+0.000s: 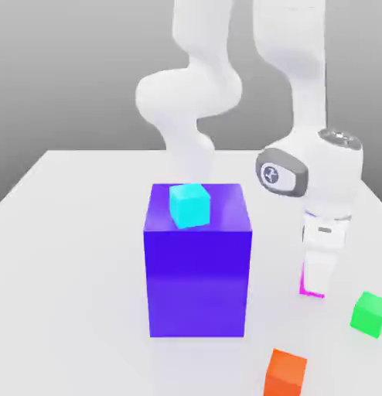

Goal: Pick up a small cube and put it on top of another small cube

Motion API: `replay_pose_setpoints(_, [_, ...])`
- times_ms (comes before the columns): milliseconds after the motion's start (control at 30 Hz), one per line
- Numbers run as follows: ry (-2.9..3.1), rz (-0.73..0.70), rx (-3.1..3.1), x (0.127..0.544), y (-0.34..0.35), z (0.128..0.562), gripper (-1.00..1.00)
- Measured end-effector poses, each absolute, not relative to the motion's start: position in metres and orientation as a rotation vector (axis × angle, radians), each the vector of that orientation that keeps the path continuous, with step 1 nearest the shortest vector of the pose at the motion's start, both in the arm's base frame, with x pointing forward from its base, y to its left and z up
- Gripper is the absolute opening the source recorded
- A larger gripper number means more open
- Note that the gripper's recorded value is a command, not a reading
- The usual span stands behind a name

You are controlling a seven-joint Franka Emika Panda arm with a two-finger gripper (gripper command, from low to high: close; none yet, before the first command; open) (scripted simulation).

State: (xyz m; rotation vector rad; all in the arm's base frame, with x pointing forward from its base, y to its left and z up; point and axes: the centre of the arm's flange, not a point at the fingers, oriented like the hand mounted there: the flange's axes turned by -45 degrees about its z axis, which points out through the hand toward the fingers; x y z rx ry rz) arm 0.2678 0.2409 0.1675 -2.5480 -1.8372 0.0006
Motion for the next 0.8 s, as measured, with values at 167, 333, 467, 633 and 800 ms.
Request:
replay_pose_setpoints(167, [-1.886,0.002,-2.511,0.285,0.259,0.201,-1.0])
replay_pose_setpoints(333, [-1.985,0.002,-2.433,0.325,0.299,0.227,-1.0])
replay_pose_setpoints(467, [-2.04,0.002,-2.388,0.347,0.321,0.226,-1.0])
replay_pose_setpoints(633, [-2.045,0.002,-2.384,0.348,0.323,0.182,1.0])
replay_pose_setpoints(800, [-2.046,0.001,-2.384,0.348,0.323,0.178,1.0])
